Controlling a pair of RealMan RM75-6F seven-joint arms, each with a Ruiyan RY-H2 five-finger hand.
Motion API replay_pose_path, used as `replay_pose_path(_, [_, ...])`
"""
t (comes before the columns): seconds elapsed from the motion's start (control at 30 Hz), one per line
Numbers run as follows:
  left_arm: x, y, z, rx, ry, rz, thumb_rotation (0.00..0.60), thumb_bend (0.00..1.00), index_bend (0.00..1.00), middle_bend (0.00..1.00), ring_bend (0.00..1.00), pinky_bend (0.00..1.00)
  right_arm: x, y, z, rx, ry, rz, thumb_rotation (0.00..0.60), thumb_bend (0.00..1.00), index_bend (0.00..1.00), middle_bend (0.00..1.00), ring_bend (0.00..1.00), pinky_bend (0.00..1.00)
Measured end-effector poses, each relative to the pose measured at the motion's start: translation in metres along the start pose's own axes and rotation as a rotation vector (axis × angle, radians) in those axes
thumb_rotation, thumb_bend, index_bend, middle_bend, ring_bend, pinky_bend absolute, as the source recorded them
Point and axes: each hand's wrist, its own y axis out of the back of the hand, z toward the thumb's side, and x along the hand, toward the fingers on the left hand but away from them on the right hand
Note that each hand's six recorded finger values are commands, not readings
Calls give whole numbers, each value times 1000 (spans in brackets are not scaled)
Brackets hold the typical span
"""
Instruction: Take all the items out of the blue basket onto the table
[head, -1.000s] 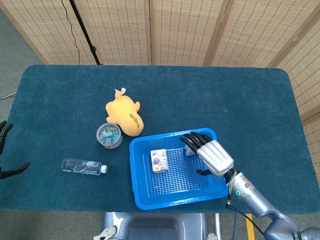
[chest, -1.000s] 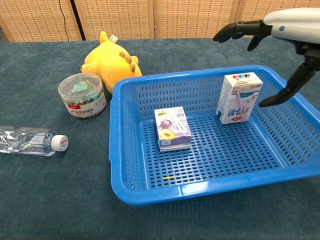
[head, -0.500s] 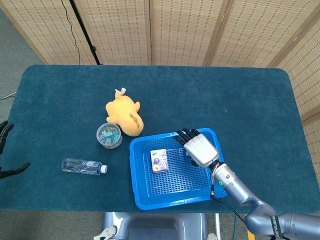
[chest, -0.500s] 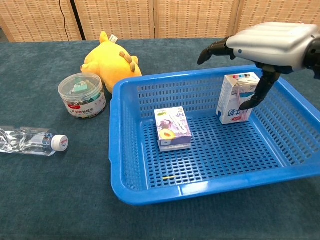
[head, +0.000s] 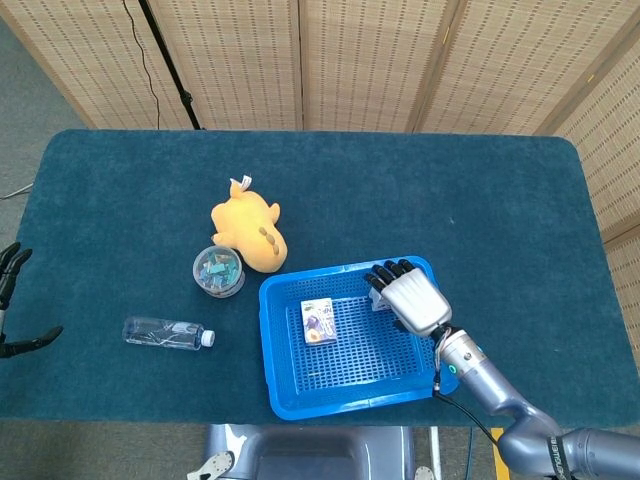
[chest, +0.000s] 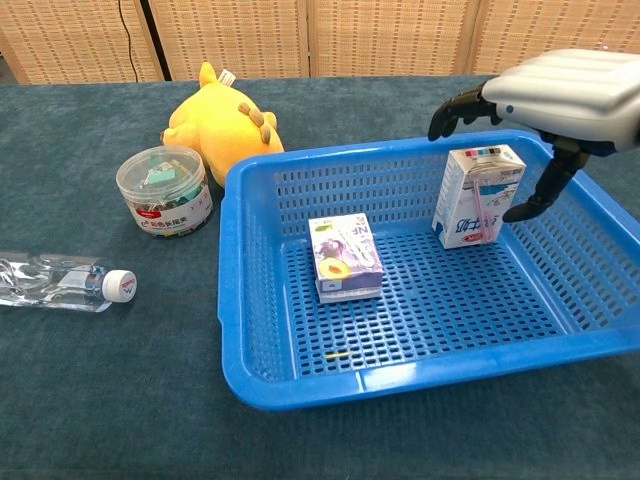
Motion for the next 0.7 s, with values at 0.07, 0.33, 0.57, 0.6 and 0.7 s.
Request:
replay_pose_path(0.07, [0, -1, 1, 1, -3, -3, 600, 55, 0, 0, 0, 0, 0, -4, -1, -1, -3, 5, 600, 0, 219, 245, 236, 272])
replay_pose_path(0.33, [0, 0, 1, 2, -6, -1, 600, 55, 0, 0, 0, 0, -3, -14, -8, 5, -21, 19, 600, 0, 224, 254, 246, 284])
replay_pose_path(0.57, [1, -1, 1, 6, -5, -4, 600, 55, 0, 0, 0, 0, -3, -19, -14, 7, -32, 24, 600, 0, 280, 324, 317, 344])
replay_pose_path(0.6, [1, -1, 1, 7, -6, -3, 600, 55, 0, 0, 0, 0, -3, -20, -14, 5, -34, 24, 600, 0, 293, 342, 334, 360])
replay_pose_path(0.7, [1, -2, 1, 7, -7, -3, 600, 56, 0, 0, 0, 0, -2, -22, -16, 2, -33, 16, 600, 77, 367, 419, 409, 438])
